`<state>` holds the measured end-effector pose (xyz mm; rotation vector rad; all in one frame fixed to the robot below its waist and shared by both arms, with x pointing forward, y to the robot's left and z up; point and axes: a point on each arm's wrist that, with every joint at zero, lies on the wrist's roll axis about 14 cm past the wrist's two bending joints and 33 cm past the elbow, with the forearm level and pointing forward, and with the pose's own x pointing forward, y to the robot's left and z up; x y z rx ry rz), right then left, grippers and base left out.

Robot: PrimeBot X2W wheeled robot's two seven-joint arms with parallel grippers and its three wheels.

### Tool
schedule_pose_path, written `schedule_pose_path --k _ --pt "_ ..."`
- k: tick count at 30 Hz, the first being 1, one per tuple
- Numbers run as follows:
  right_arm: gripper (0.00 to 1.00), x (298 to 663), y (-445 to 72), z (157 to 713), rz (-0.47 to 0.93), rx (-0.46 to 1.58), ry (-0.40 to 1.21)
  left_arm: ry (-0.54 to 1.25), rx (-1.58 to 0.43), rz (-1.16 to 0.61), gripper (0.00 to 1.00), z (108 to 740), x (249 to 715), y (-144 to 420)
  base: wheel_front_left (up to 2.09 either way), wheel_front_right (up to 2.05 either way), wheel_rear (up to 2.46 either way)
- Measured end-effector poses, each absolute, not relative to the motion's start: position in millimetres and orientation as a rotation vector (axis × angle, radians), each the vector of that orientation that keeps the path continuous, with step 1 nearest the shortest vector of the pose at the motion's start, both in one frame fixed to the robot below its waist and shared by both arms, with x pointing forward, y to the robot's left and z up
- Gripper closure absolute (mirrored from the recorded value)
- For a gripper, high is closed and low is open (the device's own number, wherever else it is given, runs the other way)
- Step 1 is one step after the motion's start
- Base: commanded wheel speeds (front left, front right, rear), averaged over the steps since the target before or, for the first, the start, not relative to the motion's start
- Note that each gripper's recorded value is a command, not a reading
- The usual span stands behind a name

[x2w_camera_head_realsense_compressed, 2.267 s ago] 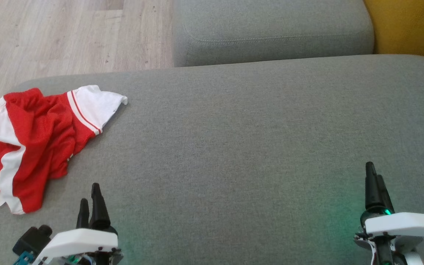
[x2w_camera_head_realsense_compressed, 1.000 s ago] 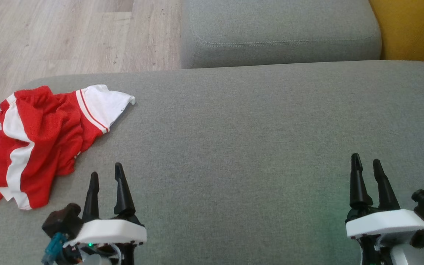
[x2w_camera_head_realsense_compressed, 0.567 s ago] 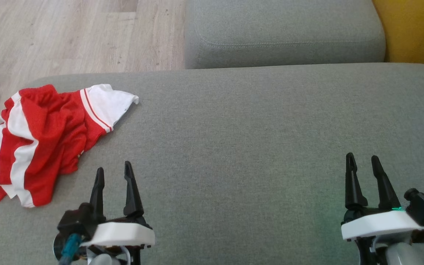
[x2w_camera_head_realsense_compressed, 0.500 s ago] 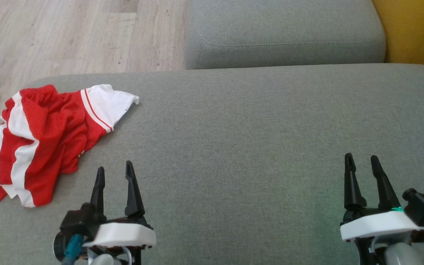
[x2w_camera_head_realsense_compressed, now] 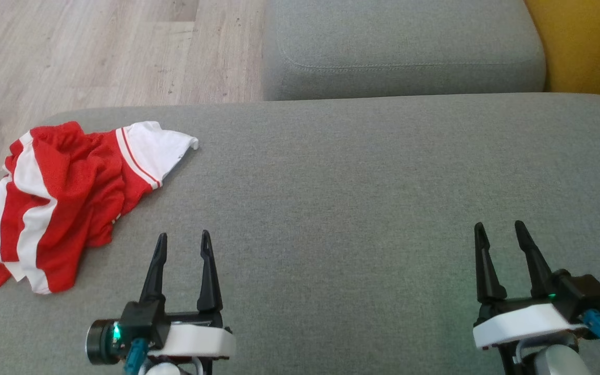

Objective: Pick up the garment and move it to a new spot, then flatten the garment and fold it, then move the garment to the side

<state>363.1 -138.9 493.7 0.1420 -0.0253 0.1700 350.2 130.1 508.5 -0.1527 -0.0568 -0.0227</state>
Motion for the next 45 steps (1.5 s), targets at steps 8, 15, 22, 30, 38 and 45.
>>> schedule_pose_path --k 8,15,22,30,38,45 --pt "0.0 362 -139 493 0.174 0.11 -0.029 -0.054 -0.107 -0.048 0.0 504 351 126 0.0 0.0 0.0" --pt "0.0 362 -140 492 0.171 0.11 -0.026 -0.064 -0.117 -0.044 0.0 508 356 128 0.0 0.0 0.0" --pt "0.0 362 -140 492 0.171 0.11 -0.026 -0.063 -0.12 -0.034 0.0 508 356 130 0.0 0.0 0.0" --pt "0.0 362 -140 491 0.171 0.11 -0.023 -0.066 -0.122 -0.014 0.0 508 356 138 0.0 0.0 0.0" --pt "0.0 362 -139 489 0.172 0.11 -0.016 -0.058 -0.118 -0.01 0.0 505 356 139 0.0 0.0 0.0" --pt "0.0 369 -134 486 0.187 0.11 -0.007 -0.052 -0.104 0.029 0.0 503 351 148 0.0 0.0 0.0"
